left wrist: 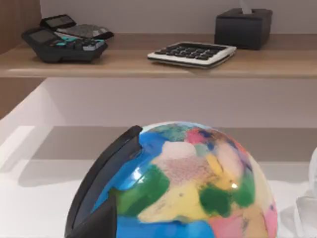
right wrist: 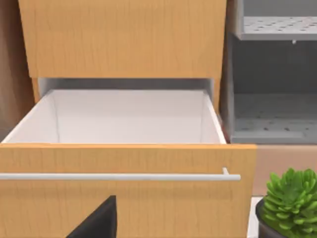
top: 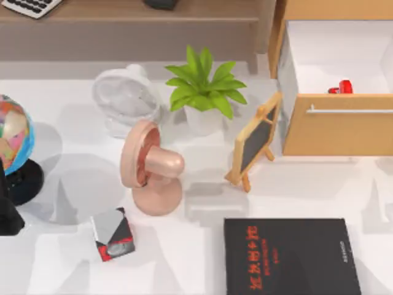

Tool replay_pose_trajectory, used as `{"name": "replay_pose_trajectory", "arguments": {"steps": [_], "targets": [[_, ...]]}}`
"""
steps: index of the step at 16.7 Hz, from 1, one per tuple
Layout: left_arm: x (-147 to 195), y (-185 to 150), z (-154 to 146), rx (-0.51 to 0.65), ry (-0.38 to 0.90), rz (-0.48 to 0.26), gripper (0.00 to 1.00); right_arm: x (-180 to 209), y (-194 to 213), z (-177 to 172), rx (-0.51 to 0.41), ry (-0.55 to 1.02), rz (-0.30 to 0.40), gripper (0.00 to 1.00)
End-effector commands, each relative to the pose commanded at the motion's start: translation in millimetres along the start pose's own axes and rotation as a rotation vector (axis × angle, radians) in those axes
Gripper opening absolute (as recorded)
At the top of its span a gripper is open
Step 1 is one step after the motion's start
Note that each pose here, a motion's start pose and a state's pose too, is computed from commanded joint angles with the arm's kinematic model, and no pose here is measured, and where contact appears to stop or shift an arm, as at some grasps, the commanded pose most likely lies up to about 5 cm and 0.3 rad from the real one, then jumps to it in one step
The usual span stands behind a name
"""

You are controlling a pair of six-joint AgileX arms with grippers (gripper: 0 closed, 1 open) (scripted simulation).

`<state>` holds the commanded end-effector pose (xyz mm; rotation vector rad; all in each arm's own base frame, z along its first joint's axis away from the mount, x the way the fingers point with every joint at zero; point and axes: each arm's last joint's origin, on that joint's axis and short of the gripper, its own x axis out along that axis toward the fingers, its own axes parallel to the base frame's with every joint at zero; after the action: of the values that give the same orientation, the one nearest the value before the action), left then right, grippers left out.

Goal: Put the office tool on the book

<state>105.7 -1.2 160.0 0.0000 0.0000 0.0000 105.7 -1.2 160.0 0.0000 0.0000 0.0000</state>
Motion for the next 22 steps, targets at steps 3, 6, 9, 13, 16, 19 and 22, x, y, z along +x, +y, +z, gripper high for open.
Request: {"name": "replay_pose_trajectory", "arguments": {"steps": [3, 6, 9, 13, 16, 19, 22], "targets": [[0, 0, 0, 0.000, 0.000, 0.000, 1.00, 0, 0, 2, 0.000, 0.007, 0.003, 1.00], [0, 0, 0, 0.000, 0.000, 0.000, 1.00, 1, 3, 20, 0.001, 0.071, 0.034, 1.00], [0, 0, 0, 0.000, 0.000, 0.000, 1.00, 9, 9, 55, -0.005, 0.192, 0.092, 1.00], [0, 0, 0, 0.000, 0.000, 0.000, 1.00, 49, 23, 122, -0.025, 0.418, 0.180, 1.00], [0, 0, 0, 0.000, 0.000, 0.000, 1.00, 116, 40, 160, -0.044, 0.635, 0.227, 1.00], [0, 0, 0, 0.000, 0.000, 0.000, 1.00, 203, 59, 162, -0.061, 0.879, 0.239, 1.00], [0, 0, 0, 0.000, 0.000, 0.000, 1.00, 281, 70, 131, -0.067, 1.099, 0.213, 1.00]]}}
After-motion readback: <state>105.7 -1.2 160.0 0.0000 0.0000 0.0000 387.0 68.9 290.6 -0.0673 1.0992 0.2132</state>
